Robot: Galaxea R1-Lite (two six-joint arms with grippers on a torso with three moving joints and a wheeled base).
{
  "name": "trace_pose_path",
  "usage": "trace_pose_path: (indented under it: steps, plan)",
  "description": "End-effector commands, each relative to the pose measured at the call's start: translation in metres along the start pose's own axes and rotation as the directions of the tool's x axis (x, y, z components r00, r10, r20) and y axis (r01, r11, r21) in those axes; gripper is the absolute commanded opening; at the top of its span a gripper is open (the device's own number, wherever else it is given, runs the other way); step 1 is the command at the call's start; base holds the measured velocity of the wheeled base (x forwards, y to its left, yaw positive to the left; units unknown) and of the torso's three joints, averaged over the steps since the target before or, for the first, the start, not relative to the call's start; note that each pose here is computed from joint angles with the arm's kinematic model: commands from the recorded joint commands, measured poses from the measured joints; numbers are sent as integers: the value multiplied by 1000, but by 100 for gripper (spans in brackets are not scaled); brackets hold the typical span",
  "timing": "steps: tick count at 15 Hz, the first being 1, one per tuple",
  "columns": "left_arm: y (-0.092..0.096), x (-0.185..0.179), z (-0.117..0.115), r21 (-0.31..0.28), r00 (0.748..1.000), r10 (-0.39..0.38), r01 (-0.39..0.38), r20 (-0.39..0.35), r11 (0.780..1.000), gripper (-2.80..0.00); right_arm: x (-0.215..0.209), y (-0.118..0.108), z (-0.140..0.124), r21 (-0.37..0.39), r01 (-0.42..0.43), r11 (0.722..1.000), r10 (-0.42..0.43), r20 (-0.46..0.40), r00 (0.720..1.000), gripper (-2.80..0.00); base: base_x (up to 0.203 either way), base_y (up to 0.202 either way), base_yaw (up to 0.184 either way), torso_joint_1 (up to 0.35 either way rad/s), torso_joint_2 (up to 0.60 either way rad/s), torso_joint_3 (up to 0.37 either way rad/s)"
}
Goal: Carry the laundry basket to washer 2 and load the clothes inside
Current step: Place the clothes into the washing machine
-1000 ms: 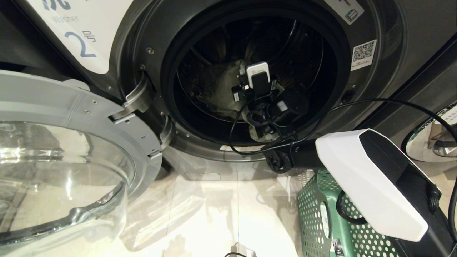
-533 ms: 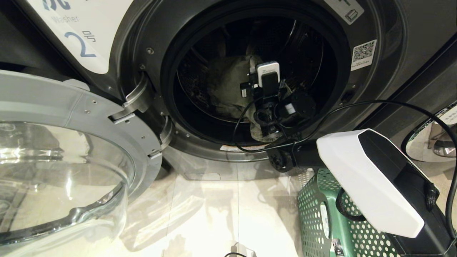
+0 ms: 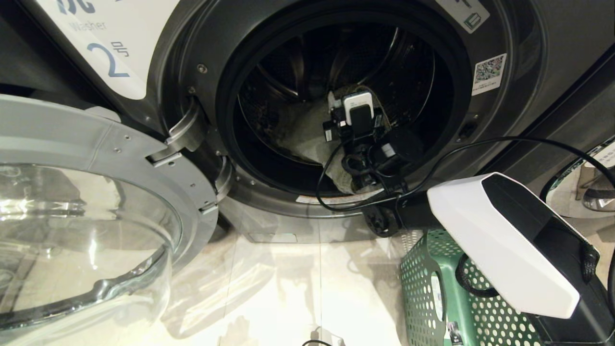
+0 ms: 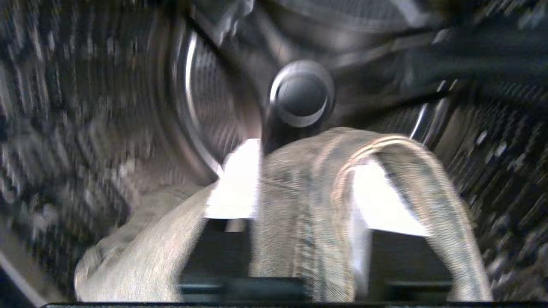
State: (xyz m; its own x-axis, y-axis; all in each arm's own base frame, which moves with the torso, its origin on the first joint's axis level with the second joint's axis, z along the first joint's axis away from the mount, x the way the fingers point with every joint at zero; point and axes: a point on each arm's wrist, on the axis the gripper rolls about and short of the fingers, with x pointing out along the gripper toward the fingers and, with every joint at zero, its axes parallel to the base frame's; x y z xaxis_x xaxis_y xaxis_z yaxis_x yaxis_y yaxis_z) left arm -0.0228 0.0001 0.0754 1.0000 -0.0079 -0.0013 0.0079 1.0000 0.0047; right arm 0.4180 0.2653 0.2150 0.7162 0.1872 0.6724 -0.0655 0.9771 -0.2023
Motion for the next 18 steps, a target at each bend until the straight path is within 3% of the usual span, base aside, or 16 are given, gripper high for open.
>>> trace_pose_path:
  steps: [1, 7, 9, 10, 11, 13, 15, 18]
  plan:
    - [0, 0, 0, 0, 1000, 0, 0, -1, 1000, -280, 4, -1, 0, -14, -17, 1000, 17, -46, 999, 0, 0, 0, 0, 0, 0, 0]
    - [0, 0, 0, 0, 1000, 0, 0, -2, 1000, -280, 2, 0, -4, -14, -43, 999, 41, -105, 994, 0, 0, 0, 0, 0, 0, 0]
    - [0, 0, 0, 0, 1000, 0, 0, 0, 1000, -280, -13, 3, -17, 47, -73, 996, 82, -240, 967, 0, 0, 0, 0, 0, 0, 0]
    - [0, 0, 0, 0, 1000, 0, 0, -1, 1000, -280, -16, 1, -15, 134, -63, 989, 101, -304, 947, 0, 0, 0, 0, 0, 0, 0]
    - [0, 0, 0, 0, 1000, 0, 0, -2, 1000, -280, -16, 0, -9, 199, -42, 979, 111, -351, 930, 0, 0, 0, 0, 0, 0, 0]
    - [0, 0, 0, 0, 1000, 0, 0, 0, 1000, -280, -16, -1, 1, 212, 33, 977, 62, -427, 902, 0, 0, 0, 0, 0, 0, 0]
    - [0, 0, 0, 0, 1000, 0, 0, -1, 1000, -280, -16, -3, 15, 219, 74, 973, 29, -434, 901, 0, 0, 0, 0, 0, 0, 0]
    - [0, 0, 0, 0, 1000, 0, 0, -2, 1000, -280, -18, -2, 40, 249, 60, 967, 52, -419, 907, 0, 0, 0, 0, 0, 0, 0]
